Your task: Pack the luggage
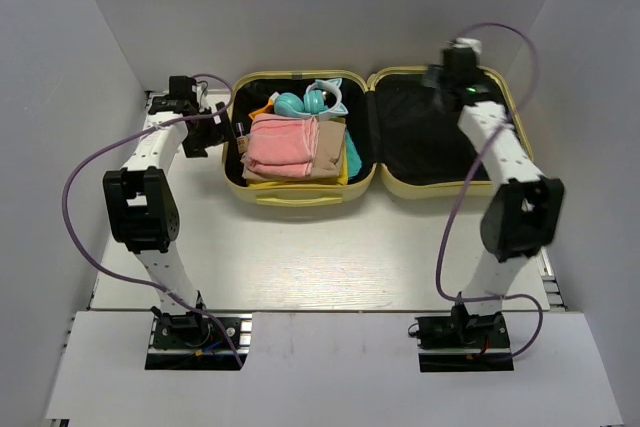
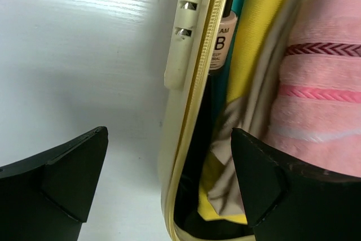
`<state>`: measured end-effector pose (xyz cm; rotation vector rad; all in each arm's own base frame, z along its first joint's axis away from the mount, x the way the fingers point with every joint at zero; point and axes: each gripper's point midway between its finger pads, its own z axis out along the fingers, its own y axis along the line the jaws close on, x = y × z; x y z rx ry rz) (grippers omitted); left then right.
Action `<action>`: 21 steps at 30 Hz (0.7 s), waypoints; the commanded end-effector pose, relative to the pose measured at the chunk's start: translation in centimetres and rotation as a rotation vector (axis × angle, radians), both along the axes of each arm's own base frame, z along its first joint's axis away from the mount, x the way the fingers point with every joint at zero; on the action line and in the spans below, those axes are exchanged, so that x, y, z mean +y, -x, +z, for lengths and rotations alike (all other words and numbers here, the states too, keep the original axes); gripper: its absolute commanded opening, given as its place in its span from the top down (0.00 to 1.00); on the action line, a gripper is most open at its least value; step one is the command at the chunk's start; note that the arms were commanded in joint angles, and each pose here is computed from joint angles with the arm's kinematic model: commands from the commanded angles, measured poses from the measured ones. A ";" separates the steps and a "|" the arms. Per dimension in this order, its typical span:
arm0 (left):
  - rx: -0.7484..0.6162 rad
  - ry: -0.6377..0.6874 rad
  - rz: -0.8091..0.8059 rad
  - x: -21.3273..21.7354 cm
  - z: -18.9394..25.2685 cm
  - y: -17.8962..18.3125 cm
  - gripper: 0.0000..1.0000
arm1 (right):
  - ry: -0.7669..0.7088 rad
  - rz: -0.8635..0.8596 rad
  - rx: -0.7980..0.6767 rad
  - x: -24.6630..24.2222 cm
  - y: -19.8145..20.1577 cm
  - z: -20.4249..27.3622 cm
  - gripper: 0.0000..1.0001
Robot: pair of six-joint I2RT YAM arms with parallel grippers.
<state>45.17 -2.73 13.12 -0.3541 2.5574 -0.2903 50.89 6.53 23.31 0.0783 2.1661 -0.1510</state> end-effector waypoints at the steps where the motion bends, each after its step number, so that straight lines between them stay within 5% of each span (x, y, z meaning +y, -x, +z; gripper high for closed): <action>1: -0.018 0.013 -0.057 -0.7 0.0 0.0 0.00 | -0.002 -0.342 0.116 -10.3 6.9 -2.4 0.09; 7: -0.038 0.075 -0.106 -2.5 -1.1 -0.2 0.03 | 0.079 -0.498 0.226 -18.2 13.3 -4.3 0.09; 12: 0.040 0.041 -0.120 -3.4 -3.7 0.6 0.17 | -0.081 -0.592 0.298 -21.4 16.9 -9.2 0.09; 21: 0.135 -0.034 -0.142 -5.1 -6.7 2.8 0.34 | -0.364 -0.577 0.099 -21.7 10.7 -10.5 0.09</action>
